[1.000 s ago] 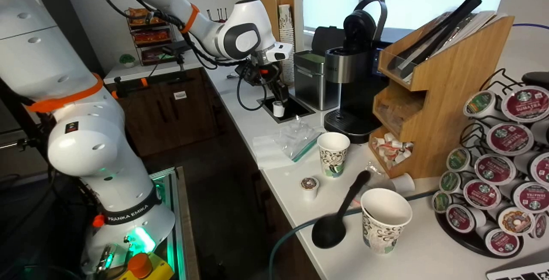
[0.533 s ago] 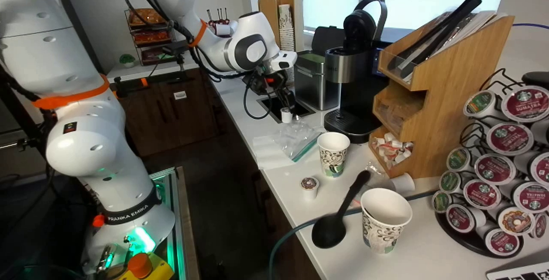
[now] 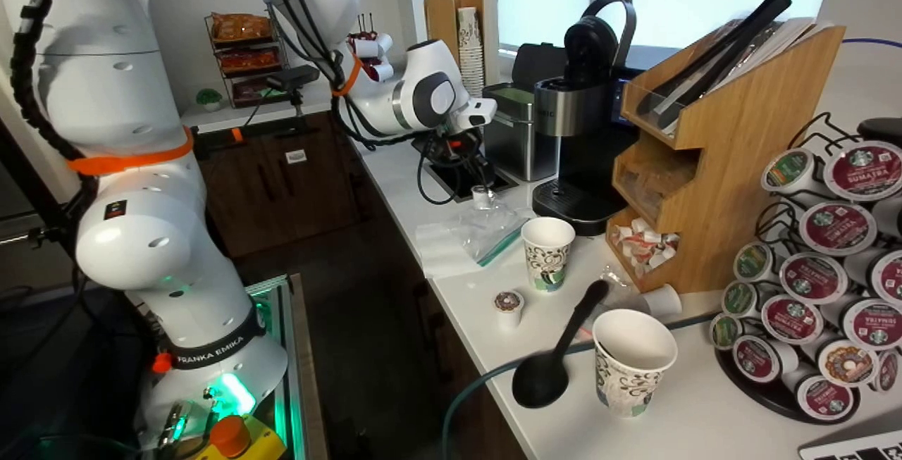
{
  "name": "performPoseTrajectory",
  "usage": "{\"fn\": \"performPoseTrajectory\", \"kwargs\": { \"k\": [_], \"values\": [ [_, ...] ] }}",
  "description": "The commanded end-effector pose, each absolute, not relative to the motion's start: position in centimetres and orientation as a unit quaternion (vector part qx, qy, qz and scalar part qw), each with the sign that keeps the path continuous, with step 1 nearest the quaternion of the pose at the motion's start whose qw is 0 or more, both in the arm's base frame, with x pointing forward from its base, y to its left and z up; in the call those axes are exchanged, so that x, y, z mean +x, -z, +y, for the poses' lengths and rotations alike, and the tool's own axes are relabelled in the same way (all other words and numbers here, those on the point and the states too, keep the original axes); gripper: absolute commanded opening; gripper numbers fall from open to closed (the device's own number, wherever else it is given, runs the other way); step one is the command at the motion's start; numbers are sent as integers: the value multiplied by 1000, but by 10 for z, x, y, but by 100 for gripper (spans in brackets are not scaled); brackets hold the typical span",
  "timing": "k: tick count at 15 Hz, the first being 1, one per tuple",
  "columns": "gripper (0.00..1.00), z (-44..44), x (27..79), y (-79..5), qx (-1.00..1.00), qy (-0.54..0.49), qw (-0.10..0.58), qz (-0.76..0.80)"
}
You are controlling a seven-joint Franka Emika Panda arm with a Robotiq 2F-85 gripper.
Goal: Open the lid of the coffee maker, remove the bottle and put it on the table
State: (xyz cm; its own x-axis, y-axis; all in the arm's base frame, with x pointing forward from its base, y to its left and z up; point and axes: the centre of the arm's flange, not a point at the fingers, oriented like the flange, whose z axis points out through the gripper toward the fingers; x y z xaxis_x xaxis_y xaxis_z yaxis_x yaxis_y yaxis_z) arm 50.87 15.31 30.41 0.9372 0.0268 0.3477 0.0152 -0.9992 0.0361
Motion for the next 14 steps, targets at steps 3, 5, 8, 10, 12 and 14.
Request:
{"fn": "performPoseTrajectory", "kwargs": {
  "k": [3, 5, 8, 10, 12, 14],
  "values": [
    [79, 168, 523, -288, 985, -171, 20, 12],
    [94, 169, 523, -293, 985, -173, 18, 10],
    [100, 169, 514, -319, 983, -185, 11, 3],
    [100, 173, 499, -347, 980, -197, -6, 11],
    [100, 174, 480, -377, 978, -208, -17, -1],
    [100, 165, 461, -394, 985, -168, 4, -41]
  ]
}}
